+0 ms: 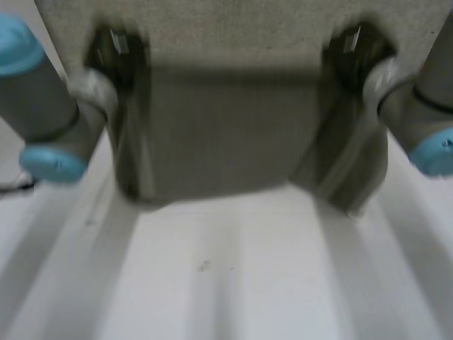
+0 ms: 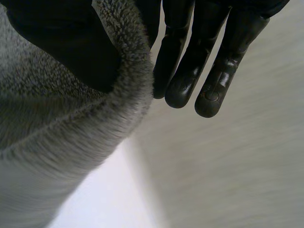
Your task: Fold the laundry
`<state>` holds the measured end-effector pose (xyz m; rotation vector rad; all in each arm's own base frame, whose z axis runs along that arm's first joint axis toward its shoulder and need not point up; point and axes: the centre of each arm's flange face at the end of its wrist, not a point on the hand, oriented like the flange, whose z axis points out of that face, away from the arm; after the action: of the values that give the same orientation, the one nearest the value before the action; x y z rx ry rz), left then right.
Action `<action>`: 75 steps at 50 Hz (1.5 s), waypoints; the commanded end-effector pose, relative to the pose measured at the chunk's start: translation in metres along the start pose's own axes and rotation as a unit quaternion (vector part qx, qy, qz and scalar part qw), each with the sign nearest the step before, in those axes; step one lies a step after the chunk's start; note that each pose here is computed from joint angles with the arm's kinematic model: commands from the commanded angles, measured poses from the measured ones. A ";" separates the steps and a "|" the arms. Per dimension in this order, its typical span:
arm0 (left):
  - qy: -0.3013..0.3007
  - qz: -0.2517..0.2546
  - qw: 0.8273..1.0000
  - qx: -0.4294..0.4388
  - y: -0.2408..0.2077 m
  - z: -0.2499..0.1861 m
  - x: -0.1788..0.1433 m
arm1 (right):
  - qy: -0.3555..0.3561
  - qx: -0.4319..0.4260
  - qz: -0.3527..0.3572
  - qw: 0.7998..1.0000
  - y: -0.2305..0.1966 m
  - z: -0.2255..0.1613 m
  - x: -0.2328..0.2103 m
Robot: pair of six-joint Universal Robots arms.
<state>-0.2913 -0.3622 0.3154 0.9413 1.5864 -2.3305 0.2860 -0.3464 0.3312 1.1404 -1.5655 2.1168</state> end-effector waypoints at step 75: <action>0.096 -0.007 0.978 -0.186 0.110 -0.137 0.070 | -0.177 -0.230 0.206 0.934 0.174 -0.073 -0.068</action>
<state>-0.2398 -0.2732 0.1571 1.0838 2.0139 -1.8968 0.1878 -0.3331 0.1596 1.0761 -2.5160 1.6663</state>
